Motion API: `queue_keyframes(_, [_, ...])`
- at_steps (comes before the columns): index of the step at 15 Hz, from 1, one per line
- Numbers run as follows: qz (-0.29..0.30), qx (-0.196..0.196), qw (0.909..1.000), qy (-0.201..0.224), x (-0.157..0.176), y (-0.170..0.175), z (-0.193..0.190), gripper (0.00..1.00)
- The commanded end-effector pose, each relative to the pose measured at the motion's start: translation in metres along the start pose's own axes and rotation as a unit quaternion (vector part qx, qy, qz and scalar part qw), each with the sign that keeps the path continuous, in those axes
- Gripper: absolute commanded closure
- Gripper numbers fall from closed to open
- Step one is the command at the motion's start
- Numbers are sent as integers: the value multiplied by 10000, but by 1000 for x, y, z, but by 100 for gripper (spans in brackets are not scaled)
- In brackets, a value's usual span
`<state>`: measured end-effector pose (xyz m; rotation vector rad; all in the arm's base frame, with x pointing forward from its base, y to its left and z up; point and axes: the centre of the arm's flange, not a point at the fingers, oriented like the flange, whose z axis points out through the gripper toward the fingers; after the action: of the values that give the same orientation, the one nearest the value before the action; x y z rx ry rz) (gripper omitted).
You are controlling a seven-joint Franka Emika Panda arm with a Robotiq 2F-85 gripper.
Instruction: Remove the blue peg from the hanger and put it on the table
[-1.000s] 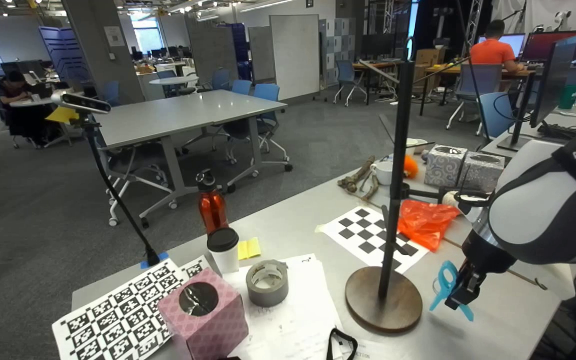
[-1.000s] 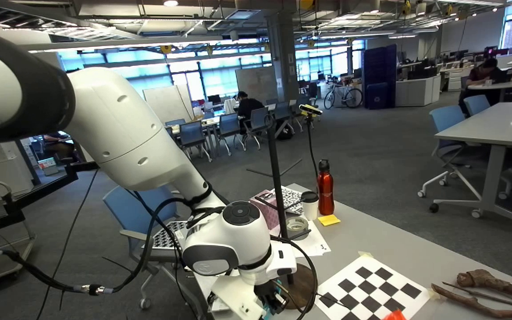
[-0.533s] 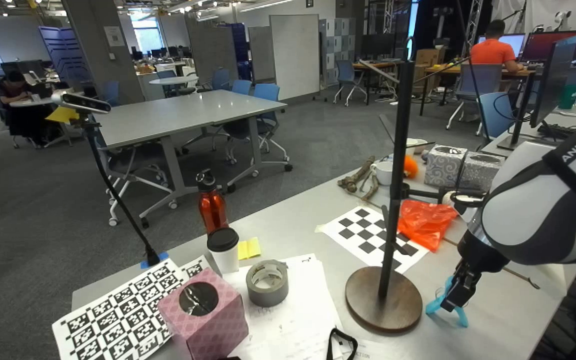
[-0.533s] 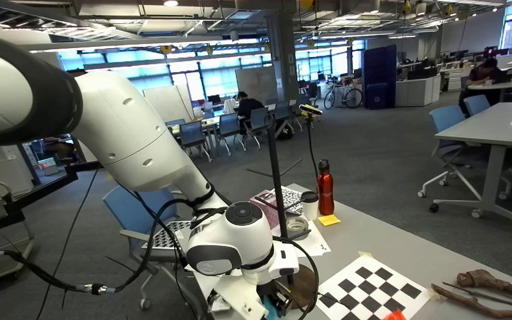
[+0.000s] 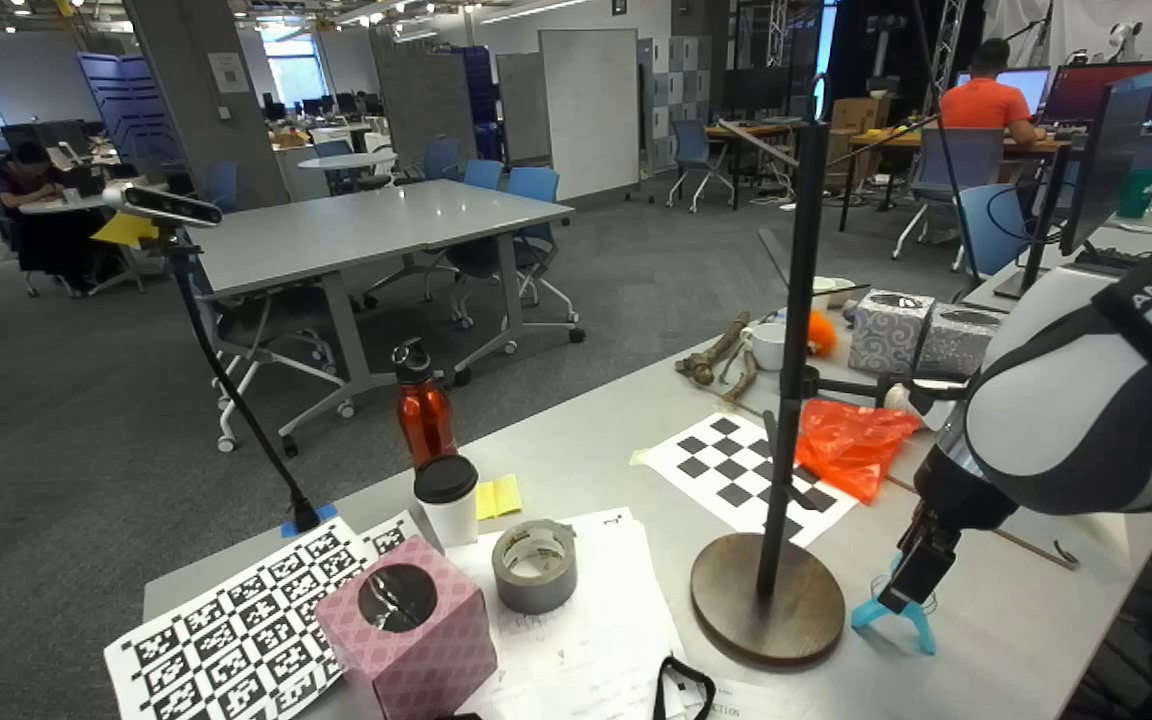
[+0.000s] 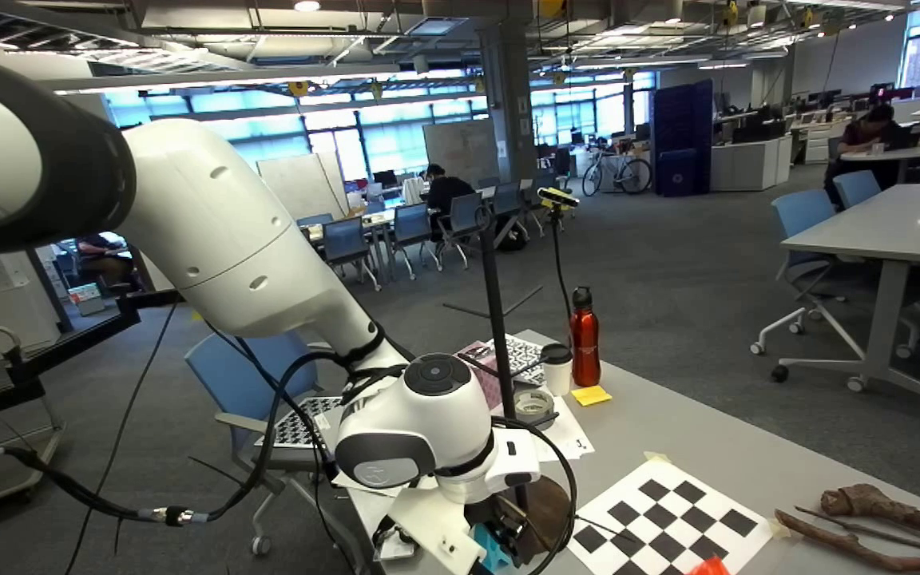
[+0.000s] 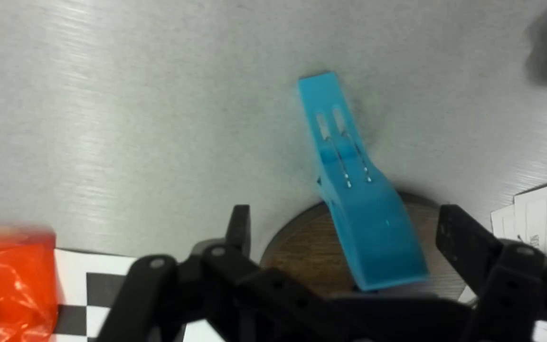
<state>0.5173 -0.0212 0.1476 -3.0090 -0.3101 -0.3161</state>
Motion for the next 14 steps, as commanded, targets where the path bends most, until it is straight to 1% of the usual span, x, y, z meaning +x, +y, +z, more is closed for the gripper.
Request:
queue_keyframes(1, [-105,-53,9999,107,8,-15,-38,0])
queue_keyframes(10, [-381,-74,9986,345,20,-46,-119,0])
queue_keyframes(14, [-528,-108,9968,586,26,-57,-155,0])
